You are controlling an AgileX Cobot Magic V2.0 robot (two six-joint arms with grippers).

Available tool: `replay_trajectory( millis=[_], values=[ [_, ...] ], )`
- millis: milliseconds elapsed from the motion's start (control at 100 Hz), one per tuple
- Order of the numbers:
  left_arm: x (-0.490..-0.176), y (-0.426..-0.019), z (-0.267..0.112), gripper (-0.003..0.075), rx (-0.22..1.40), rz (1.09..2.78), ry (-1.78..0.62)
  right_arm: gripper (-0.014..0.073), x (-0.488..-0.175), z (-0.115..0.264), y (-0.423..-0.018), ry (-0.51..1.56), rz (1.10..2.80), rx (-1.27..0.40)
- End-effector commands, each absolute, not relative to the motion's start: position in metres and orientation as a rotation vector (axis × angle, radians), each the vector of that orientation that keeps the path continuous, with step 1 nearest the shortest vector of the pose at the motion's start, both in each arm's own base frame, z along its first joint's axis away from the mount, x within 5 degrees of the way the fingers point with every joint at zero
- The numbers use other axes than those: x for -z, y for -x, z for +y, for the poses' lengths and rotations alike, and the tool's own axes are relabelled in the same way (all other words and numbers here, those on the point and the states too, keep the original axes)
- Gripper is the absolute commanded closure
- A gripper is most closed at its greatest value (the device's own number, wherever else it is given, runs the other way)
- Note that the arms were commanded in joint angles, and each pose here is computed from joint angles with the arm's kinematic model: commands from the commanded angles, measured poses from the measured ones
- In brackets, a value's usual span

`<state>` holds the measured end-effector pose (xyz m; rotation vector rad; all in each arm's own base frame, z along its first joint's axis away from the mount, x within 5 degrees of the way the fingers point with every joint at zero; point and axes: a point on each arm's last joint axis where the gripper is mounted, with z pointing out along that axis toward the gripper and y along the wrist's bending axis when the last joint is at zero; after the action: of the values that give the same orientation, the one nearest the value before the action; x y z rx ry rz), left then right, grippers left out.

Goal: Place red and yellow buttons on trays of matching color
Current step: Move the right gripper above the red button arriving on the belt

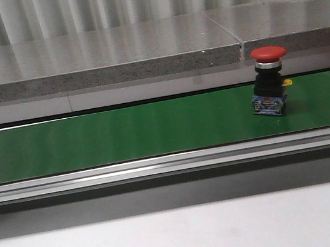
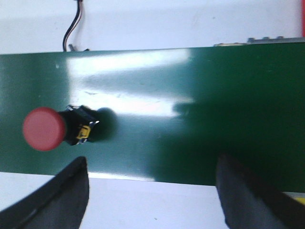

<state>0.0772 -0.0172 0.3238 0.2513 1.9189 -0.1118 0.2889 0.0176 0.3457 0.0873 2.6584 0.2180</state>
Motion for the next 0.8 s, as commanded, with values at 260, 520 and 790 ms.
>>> replay_trajectory(
  millis=[260,520,790],
  values=[
    [-0.338,-0.079,-0.018,0.0741,0.131,1.827,-0.234,0.004,-0.338,0.057,-0.302,0.285,2.633,-0.334],
    [-0.338,-0.079,-0.018,0.0741,0.131,1.827,-0.234,0.0041,-0.318,0.063,-0.324,0.327,2.613,-0.33],
    [-0.338,-0.079,-0.018,0.0741,0.131,1.827,-0.234,0.0087,-0.297,0.063,-0.336,0.333,2.671,-0.304]
  ],
)
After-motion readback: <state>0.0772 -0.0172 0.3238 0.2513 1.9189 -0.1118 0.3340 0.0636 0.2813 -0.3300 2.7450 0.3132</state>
